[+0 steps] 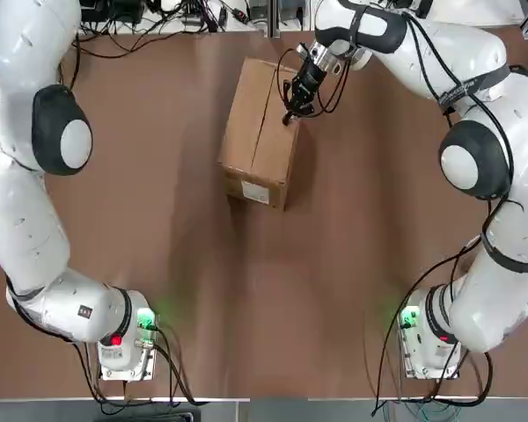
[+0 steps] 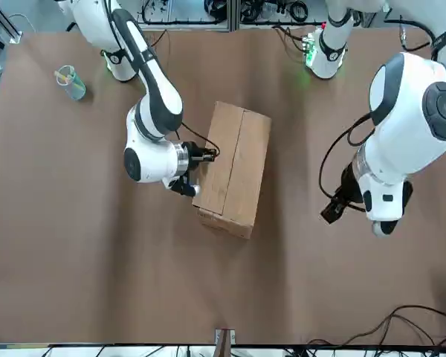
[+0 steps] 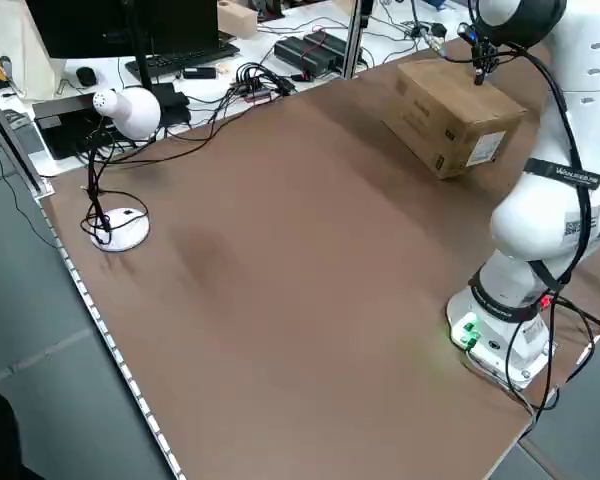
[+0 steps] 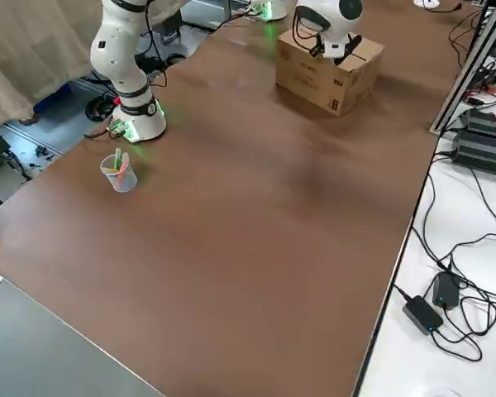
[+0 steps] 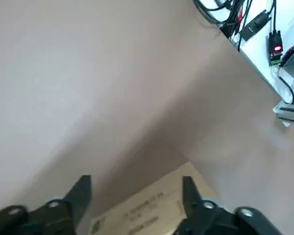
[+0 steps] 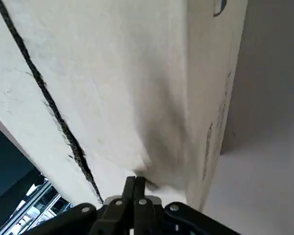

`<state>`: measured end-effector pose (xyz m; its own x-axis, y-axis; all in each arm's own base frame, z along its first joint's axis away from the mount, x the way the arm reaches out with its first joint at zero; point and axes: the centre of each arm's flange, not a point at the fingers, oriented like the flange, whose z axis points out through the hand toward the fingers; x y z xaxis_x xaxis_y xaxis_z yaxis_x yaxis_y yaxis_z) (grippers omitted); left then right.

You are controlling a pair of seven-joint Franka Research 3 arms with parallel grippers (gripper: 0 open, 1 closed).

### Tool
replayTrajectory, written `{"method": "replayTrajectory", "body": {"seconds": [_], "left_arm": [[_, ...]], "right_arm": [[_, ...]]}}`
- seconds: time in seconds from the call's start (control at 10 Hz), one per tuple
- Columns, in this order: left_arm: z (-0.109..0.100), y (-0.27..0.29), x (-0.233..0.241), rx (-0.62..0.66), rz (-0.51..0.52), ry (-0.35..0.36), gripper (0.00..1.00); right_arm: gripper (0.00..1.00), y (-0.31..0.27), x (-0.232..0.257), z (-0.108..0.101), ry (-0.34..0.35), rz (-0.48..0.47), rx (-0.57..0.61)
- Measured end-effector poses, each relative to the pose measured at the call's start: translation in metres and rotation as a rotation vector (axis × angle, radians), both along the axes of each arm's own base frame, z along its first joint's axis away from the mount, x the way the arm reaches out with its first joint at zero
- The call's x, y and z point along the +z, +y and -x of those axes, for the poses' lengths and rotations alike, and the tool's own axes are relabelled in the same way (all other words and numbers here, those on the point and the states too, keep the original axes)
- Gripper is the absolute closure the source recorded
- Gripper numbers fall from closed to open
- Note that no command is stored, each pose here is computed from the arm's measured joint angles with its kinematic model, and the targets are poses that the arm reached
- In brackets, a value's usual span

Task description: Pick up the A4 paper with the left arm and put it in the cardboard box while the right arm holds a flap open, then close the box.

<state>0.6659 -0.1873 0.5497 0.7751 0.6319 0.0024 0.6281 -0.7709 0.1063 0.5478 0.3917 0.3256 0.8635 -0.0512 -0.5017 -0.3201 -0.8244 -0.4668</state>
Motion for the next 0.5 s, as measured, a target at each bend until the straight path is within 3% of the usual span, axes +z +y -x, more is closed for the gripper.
{"method": "replayTrajectory", "body": {"seconds": [0.1, 0.3, 0.5], "left_arm": [[0.001, 0.025, 0.01, -0.084, -0.014, -0.007, 0.0], [0.006, 0.09, 0.038, -0.246, -0.012, -0.04, 0.0], [0.034, 0.124, 0.061, -0.558, -0.035, -0.069, 0.0]], "right_arm": [[0.99, 0.001, 0.001, 0.0, -0.008, 0.007, 0.006], [0.99, 0.003, 0.001, 0.001, -0.021, 0.022, 0.02], [0.99, 0.006, 0.002, 0.002, -0.035, 0.037, 0.033]]}}
